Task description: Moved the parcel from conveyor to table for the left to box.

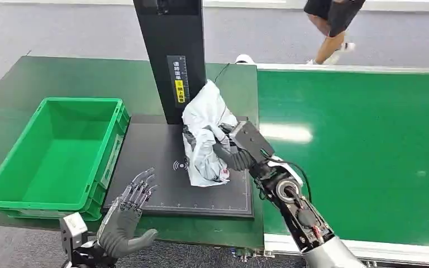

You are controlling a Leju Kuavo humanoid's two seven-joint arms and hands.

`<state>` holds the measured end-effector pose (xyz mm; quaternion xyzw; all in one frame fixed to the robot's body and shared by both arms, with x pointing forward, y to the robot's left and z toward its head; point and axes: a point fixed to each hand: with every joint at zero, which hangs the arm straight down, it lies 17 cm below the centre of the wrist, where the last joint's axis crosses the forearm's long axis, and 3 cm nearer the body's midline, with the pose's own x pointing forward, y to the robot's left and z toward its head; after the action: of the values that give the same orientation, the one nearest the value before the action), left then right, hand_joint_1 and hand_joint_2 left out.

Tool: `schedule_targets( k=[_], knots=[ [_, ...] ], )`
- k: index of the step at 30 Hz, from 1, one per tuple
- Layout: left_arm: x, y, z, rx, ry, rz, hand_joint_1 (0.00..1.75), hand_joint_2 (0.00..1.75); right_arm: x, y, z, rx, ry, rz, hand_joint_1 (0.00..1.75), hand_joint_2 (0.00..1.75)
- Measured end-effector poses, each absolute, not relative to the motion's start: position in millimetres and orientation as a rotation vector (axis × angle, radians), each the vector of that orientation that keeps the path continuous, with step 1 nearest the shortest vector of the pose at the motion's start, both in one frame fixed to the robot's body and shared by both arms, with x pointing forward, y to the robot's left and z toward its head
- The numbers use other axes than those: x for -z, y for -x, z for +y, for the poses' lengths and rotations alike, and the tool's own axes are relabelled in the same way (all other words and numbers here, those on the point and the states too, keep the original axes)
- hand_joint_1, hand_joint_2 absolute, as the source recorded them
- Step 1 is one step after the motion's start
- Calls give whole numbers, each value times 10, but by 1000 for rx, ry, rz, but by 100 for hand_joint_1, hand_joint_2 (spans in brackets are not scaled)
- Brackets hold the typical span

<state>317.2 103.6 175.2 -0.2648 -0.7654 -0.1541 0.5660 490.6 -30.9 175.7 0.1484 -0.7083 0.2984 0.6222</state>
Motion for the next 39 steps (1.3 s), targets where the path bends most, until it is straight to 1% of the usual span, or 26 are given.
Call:
schedule_targets(
  k=[1, 2, 3, 9, 15, 23, 28, 33, 37, 39],
  knots=[
    [-1754, -3177, 1028, 365, 621, -1798, 0, 175, -1736, -4929, -261, -693, -337, -1616, 175, 175],
    [-1755, -3180, 1024, 368, 620, -1798, 0, 175, -1731, -4943, -227, -697, -337, -1610, 26, 175],
    [-1750, -3183, 1022, 369, 619, -1795, 0, 175, -1708, -4954, -195, -703, -332, -1599, 0, 175],
    [-1757, -3194, 1014, 365, 617, -1795, 0, 175, -1514, -4904, -20, -755, -347, -1533, 0, 175],
    [-1756, -3204, 1022, 355, 604, -1800, 0, 175, -1546, -4793, 57, -747, -452, -1554, 0, 175],
    [-1744, -3260, 1185, 303, 531, -1832, 0, 175, -1957, -4565, -137, -554, -666, -1681, 0, 175],
    [-1762, -3371, 1395, 263, 385, -1868, 0, 175, -2192, -4293, -394, -407, -754, -1771, 0, 175],
    [-1895, -3512, 1761, 227, 112, -1933, 0, 175, -2148, -3991, -627, -351, -716, -1815, 0, 175],
    [-1916, -3587, 1799, 381, -109, -1928, 0, 175, -2088, -3832, -795, -308, -690, -1832, 0, 175],
    [-1941, -3675, 1751, 446, -163, -1925, 0, 175, -2072, -3794, -842, -295, -681, -1835, 0, 175]
  ],
)
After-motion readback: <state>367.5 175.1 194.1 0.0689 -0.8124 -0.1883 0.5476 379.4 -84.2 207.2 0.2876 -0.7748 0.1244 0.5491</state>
